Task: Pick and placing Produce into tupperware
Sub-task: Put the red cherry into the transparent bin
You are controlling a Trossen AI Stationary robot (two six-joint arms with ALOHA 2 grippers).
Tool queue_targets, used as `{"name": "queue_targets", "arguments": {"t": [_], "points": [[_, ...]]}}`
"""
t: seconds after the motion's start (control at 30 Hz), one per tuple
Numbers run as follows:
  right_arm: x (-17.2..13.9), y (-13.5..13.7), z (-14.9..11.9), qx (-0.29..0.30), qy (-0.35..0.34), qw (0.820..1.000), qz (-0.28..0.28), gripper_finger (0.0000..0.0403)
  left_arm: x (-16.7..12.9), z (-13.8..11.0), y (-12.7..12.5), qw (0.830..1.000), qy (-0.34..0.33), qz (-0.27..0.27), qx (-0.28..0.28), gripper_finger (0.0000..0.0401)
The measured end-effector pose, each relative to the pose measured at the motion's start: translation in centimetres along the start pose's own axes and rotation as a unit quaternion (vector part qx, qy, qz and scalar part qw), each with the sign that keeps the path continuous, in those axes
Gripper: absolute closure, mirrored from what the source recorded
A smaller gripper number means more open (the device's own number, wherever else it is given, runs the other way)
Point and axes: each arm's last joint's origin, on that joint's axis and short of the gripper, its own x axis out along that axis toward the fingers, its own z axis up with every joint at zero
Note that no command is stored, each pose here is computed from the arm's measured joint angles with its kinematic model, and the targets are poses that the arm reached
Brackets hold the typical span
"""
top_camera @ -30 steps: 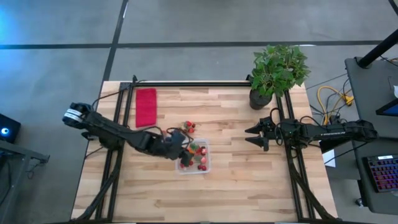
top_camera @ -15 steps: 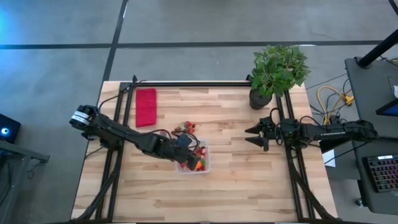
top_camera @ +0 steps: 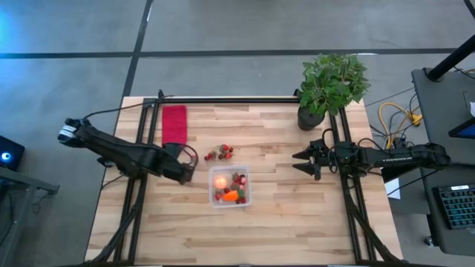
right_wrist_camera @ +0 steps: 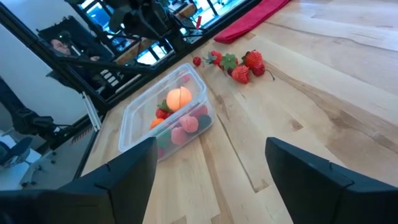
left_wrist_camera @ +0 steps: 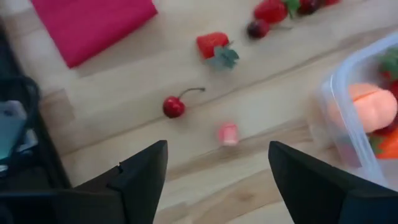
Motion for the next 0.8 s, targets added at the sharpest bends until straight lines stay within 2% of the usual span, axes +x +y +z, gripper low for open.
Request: {"name": "queue_targets", "arguments": {"t": [0.1,0.3,0.4,0.6,0.8], "points": [[0.0,0.0,0.0,0.0,0.0,1.0,0.0,0.0114,1.3,-0.5,0.5,1.0,0.006,-0.004,0.008,0.0144],[0.0,0.0,0.0,0.0,0.0,1.0,0.0,0.0108,5.4,-1.2,1.7,0.997,0.04,0.058,0.001,0.015],[0.0,0.0,0.0,0.0,0.0,1.0,0.0,0.0109,6.7,-1.3,1.7,0.998,0.042,0.054,-0.007,0.015],[0.0,0.0,0.0,0.0,0.0,1.0,0.0,0.0115,7.7,-0.8,1.7,0.999,-0.004,0.041,0.001,0.015],[0.0,0.0,0.0,0.0,0.0,1.0,0.0,0.0109,9.5,0.2,2.8,0.998,0.009,0.055,0.005,0.015]]}}
